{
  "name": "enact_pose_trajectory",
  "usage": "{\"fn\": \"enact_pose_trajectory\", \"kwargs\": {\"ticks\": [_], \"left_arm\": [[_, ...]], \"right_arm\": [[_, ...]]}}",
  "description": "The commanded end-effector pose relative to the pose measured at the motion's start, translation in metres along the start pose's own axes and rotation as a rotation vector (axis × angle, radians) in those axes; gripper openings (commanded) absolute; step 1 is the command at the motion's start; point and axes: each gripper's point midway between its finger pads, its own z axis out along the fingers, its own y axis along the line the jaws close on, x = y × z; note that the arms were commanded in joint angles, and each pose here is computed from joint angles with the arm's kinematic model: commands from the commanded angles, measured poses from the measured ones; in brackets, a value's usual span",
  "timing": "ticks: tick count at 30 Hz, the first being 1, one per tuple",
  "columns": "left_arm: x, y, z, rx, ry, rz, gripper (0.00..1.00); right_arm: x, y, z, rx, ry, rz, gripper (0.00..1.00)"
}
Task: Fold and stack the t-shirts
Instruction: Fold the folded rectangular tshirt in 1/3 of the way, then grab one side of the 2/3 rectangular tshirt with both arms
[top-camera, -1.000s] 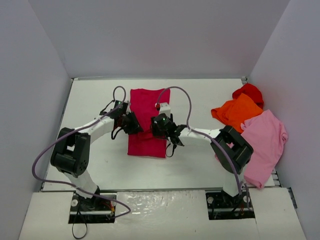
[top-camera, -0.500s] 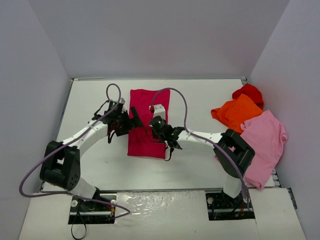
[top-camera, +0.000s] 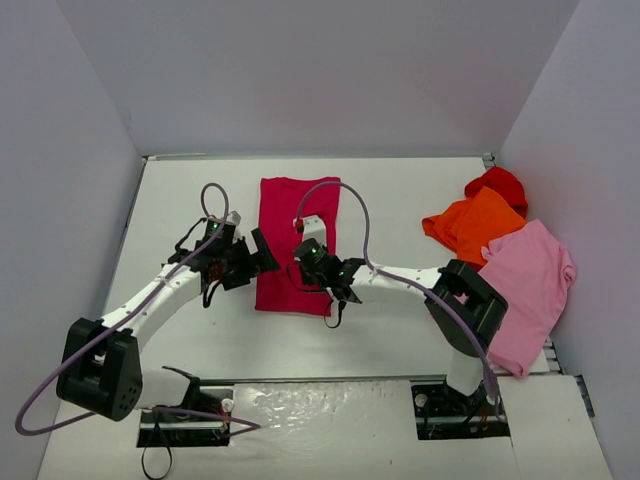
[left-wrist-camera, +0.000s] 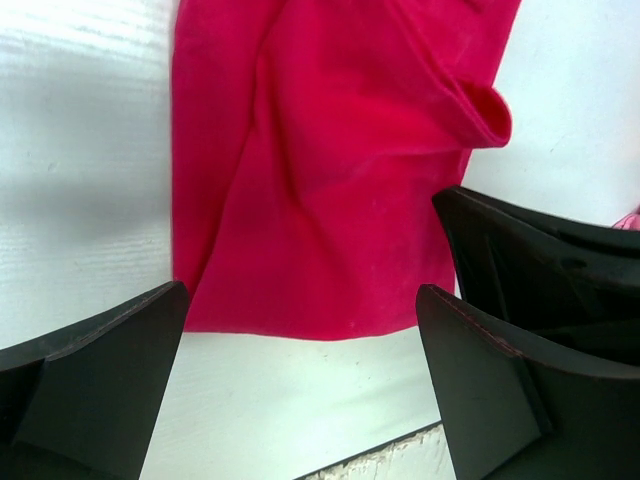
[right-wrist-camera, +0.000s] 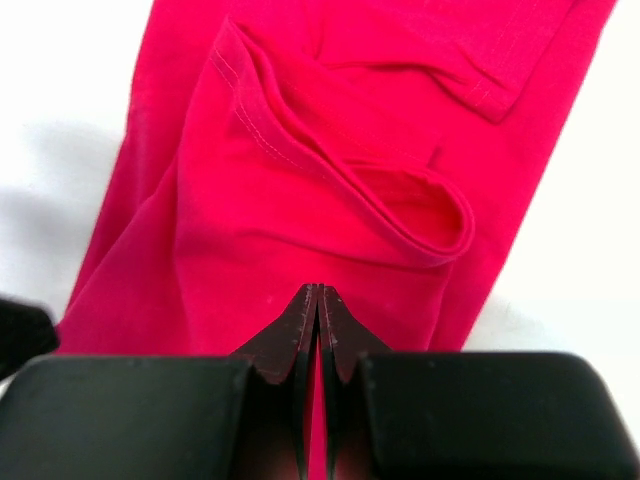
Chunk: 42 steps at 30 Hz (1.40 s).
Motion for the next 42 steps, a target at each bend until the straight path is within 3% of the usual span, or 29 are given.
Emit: {"fn": "enact_pose_trajectory", "kwargs": {"ticks": [1,7,14,17,19,23,26,30,42], "left_arm": [[-0.003,-0.008,-0.009,0.048,-0.029,-0.01,0.97],[0.015,0.007,-0.008,0.038,-0.011,-0.027,0.97],[0.03,0.02,0.0,0.021,0.012,-0.038,0.97],[0.031,0.023,0.003,0.007,0.023,-0.025,0.97],[0.031,0.028,0.007,-0.013,0.033,-0.009,0.97],[0.038,0.036,0.02,-0.04,0.076,0.004,0.97],[0.047,0.043,0.029,-0.047,0.122,0.008,0.97],[0.058,0.052,0.047,-0.064,0.183,0.0,0.97],[0.066,0.051,0.065,-0.034,0.232,-0.029,0.97]], "right_arm": [[-0.027,-0.002,0.027,0.007,-0.065,0.006,0.0],[-0.048,-0.012,0.057,0.052,-0.094,-0.042,0.0],[-0.095,-0.007,0.039,0.037,-0.171,-0.035,0.01],[-0.105,-0.007,0.023,0.027,-0.186,-0.013,0.18],[-0.105,-0.008,0.013,0.019,-0.19,0.023,0.47],[-0.081,-0.017,-0.011,0.005,-0.119,0.073,0.62],[-0.054,-0.028,-0.031,0.003,-0.057,0.156,0.63],[0.019,-0.046,-0.051,-0.034,0.088,0.277,0.63],[0.086,-0.03,-0.05,-0.201,0.214,0.465,0.6]]}}
